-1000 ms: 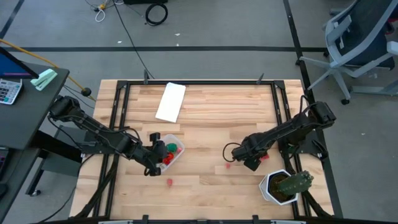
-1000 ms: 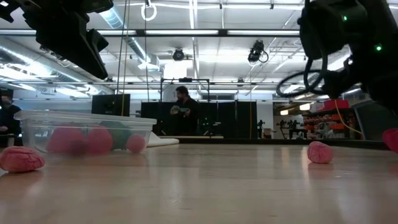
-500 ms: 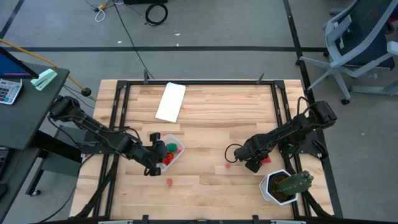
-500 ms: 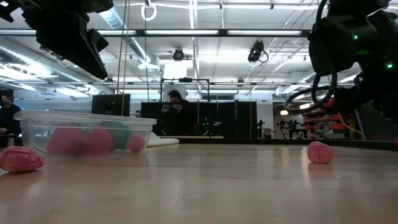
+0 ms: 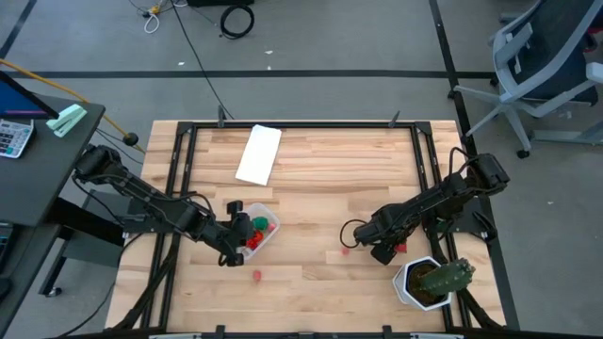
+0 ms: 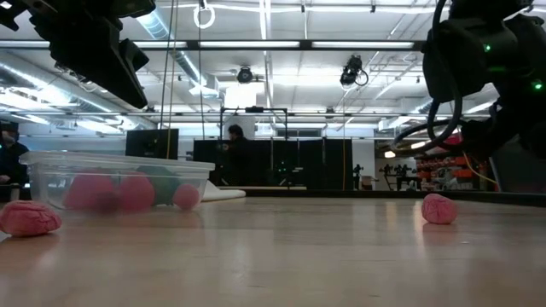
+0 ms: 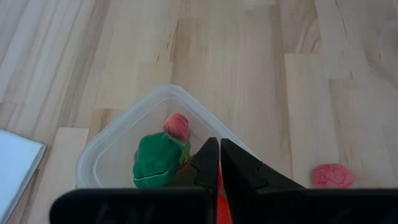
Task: Pick and placing Produce into tupperware
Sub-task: Put the dragon fruit into the transparent bin
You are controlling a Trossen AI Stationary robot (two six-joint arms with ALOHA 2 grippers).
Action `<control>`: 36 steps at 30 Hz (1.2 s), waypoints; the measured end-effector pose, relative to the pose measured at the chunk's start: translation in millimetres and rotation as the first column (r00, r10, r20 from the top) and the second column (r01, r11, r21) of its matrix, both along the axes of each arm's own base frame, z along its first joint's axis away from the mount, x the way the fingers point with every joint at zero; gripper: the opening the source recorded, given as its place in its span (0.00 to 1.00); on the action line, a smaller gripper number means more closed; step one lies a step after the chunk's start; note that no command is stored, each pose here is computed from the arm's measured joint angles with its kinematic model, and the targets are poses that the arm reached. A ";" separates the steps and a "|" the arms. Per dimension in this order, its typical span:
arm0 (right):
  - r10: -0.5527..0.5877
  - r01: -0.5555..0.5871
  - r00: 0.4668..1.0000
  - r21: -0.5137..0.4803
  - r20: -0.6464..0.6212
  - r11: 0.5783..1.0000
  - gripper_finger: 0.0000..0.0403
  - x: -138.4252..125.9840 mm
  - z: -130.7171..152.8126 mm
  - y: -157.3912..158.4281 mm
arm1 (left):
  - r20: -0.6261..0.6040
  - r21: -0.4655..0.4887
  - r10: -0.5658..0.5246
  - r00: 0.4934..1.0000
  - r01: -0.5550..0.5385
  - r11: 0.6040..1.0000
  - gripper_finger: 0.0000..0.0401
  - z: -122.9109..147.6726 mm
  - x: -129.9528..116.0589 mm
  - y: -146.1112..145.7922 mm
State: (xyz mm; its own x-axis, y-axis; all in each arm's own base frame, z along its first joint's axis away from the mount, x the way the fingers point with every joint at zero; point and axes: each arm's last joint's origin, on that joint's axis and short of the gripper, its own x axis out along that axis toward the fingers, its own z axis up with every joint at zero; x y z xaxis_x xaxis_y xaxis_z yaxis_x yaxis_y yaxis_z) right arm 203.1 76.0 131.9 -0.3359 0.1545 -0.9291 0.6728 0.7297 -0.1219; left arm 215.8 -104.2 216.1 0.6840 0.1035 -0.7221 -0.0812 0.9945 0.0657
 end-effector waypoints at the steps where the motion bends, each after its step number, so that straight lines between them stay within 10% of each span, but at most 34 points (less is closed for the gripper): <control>1: 0.000 0.000 1.000 0.000 -0.001 1.000 0.74 -0.1 0.0 0.0 | 0.000 0.000 0.000 1.000 0.000 1.000 0.06 0.0 0.0 0.1; 14: 0.003 -0.002 1.000 -0.041 0.007 0.999 0.52 0.2 0.3 -1.3 | 0.000 -0.001 0.001 1.000 -0.001 1.000 0.04 0.0 0.0 0.1; 27: 0.080 -0.043 0.963 -0.146 0.256 0.988 0.58 43.6 40.5 7.4 | 0.069 -0.023 0.036 0.997 -0.035 0.999 0.02 21.4 -2.7 4.5; 32: 0.192 -0.083 0.835 -0.227 0.515 0.970 0.53 80.8 78.3 15.0 | 0.168 0.077 0.025 0.985 -0.038 0.996 0.04 74.7 -6.1 13.9; 36: 0.326 -0.077 0.545 -0.340 0.772 0.937 0.55 118.7 107.3 19.7 | 0.284 0.205 0.000 0.959 -0.061 0.977 0.04 131.1 -10.8 23.6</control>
State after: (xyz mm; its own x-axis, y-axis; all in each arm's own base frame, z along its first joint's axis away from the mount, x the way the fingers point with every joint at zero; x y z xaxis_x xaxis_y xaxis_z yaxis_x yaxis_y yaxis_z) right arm 321.8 95.8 239.2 0.5805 -0.0815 -0.8102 0.4121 0.8876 0.2059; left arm 205.0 -80.6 347.2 0.8496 0.2559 -0.4612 -0.1567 0.9574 0.2425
